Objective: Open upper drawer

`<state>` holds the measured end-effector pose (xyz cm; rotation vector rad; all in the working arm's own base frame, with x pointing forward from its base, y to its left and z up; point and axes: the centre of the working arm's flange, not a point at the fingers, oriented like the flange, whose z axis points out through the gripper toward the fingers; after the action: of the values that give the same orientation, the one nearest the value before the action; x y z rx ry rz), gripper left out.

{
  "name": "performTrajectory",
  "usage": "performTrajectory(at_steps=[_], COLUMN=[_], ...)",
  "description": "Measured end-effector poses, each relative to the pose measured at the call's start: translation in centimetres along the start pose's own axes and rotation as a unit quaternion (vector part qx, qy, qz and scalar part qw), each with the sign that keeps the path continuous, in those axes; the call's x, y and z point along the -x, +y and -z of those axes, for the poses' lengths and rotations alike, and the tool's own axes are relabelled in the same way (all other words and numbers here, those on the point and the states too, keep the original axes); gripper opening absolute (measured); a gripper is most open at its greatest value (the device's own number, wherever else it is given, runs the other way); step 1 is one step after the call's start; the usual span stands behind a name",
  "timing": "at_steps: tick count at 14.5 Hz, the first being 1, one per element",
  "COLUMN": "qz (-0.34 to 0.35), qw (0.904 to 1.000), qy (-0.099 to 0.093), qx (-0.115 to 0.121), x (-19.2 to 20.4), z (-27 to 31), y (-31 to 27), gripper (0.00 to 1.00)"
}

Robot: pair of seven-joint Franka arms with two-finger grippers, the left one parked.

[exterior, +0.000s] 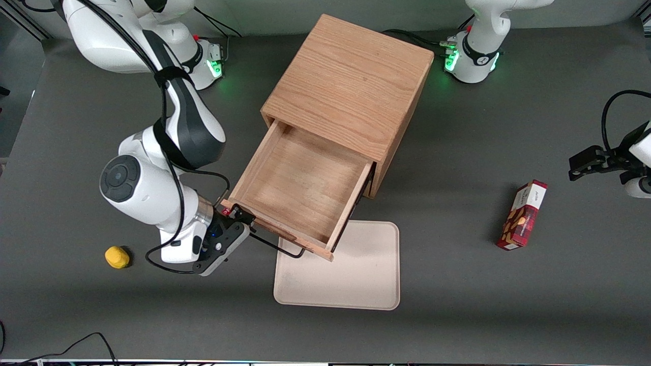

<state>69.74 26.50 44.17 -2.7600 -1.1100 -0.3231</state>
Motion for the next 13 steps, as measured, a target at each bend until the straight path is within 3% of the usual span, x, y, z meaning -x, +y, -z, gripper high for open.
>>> performTrajectory(at_steps=[3, 4, 6, 7, 8, 10, 12, 13], qz=[-0.007, -0.016, -0.082, -0.139, -0.203, -0.324, -0.397, -0.417], qw=[0.9994, 0.9992, 0.9965, 0.9903, 0.9788, 0.9448, 0.9147, 0.9049], qy=[0.03, 0.031, 0.012, -0.004, -0.022, -0.05, -0.073, -0.083], qx=[0.017, 0.019, 0.014, 0.01, 0.005, 0.004, 0.003, 0.004], x=[0.0, 0.7, 3.6, 5.7, 7.8, 11.9, 16.0, 18.2], z=[5.5, 7.9, 12.3, 14.2, 15.6, 16.7, 16.4, 16.4], y=[1.1, 1.5, 3.5, 4.7, 5.9, 8.2, 9.7, 10.2], gripper=[1.0, 1.0, 1.0, 1.0, 1.0, 1.0, 1.0, 1.0])
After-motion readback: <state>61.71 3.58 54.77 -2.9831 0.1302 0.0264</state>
